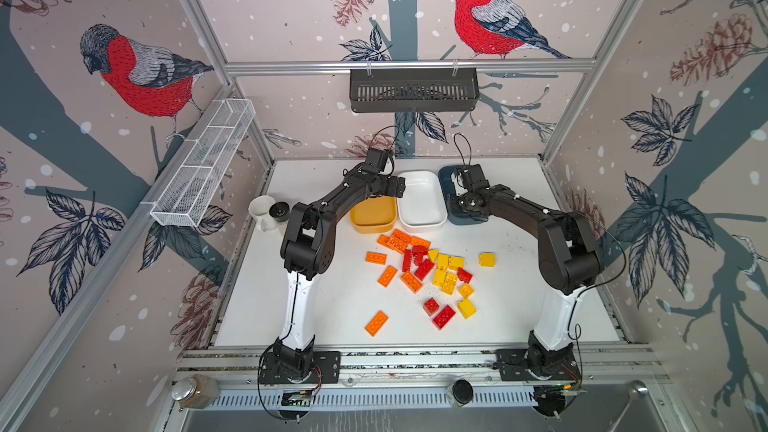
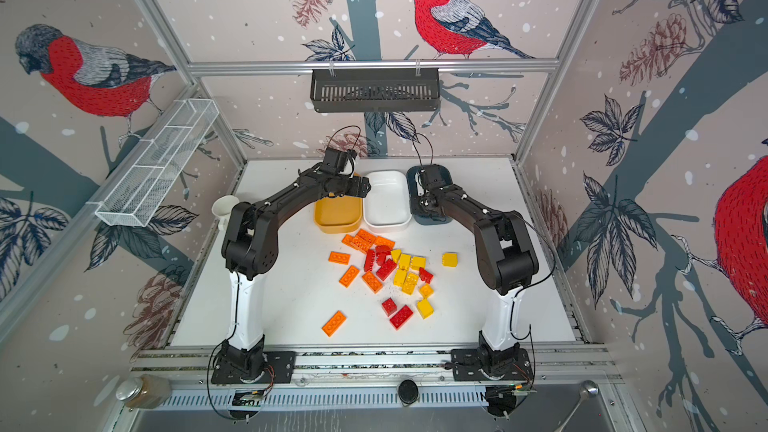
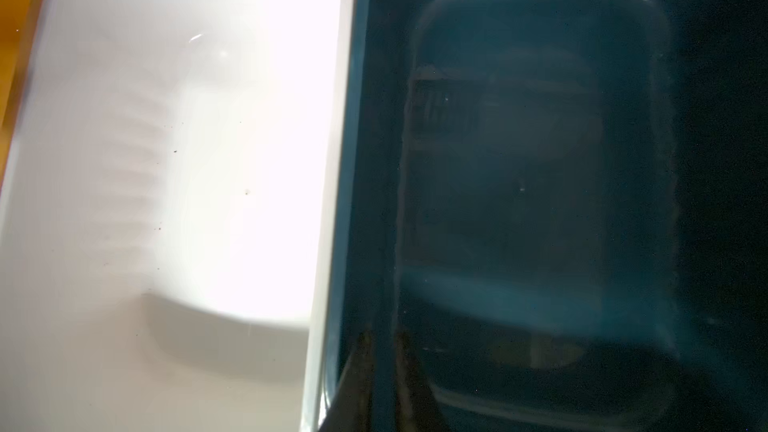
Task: Sort the legos into containers by color
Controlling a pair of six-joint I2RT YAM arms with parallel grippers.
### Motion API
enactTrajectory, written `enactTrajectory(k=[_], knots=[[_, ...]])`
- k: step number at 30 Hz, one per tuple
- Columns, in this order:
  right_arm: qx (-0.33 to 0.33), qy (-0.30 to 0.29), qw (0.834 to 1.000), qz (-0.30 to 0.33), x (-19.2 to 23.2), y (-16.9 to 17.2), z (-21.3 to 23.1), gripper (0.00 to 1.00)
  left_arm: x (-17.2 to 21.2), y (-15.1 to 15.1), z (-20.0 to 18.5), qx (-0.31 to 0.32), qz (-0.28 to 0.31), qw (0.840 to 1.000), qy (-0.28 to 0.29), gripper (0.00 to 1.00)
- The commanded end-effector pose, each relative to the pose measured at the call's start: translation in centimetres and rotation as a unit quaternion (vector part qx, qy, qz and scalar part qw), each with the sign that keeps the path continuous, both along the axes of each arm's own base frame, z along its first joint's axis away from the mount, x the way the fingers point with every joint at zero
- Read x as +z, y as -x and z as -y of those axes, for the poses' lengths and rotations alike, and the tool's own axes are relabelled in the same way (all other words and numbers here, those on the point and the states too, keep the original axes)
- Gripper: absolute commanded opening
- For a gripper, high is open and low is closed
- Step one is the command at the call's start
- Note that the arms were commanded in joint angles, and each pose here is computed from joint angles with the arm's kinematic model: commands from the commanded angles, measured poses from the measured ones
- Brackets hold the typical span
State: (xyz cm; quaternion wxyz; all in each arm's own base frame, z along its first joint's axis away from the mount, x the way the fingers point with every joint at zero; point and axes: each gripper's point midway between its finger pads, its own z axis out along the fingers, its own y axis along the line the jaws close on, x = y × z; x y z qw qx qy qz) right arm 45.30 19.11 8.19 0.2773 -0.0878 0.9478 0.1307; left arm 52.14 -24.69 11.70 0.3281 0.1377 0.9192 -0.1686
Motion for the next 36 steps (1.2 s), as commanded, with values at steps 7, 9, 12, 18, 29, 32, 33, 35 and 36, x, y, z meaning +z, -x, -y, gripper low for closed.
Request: enactTrajectory(k=[7,9,12,18,29,32,33,35,36], knots=[[0.034,-0.041,0.999,0.002,0.7,0.8,-1.5,0.13,3.1,2.4,-0.3,0.016,0.018,0.999,0.03,0.97],[0.035,-0.045,0.998,0.004,1.0,0.9,-1.5,0.13,3.7,3.2,0.0,0.013,0.022,0.999,0.034,0.97],[0.024,-0.045,0.999,0.012,1.6,1.1,-0.9,0.13,4.4,4.5,0.5,0.009,0.027,0.999,0.037,0.97],[-0.02,-0.045,0.997,0.053,4.8,4.5,1.2,0.4,5.4,8.7,1.2,0.018,0.025,0.998,0.055,0.97],[-0.143,-0.001,0.988,0.059,1.7,15.2,10.2,0.93,6.5,17.9,-4.7,0.102,0.044,0.992,0.066,0.97],[-0.152,-0.008,0.987,0.057,0.2,16.3,10.7,0.95,6.3,19.6,-6.8,0.125,0.062,0.988,0.067,0.97],[-0.15,-0.011,0.987,0.056,-0.3,16.4,10.7,0.98,6.4,20.0,-7.3,0.133,0.069,0.986,0.072,0.97],[-0.144,-0.009,0.988,0.049,-0.8,16.3,10.4,0.99,6.4,20.5,-8.3,0.154,0.082,0.981,0.08,0.97],[-0.141,-0.003,0.989,0.042,-1.1,16.2,10.3,0.99,6.7,20.6,-8.8,0.165,0.093,0.978,0.087,0.97]])
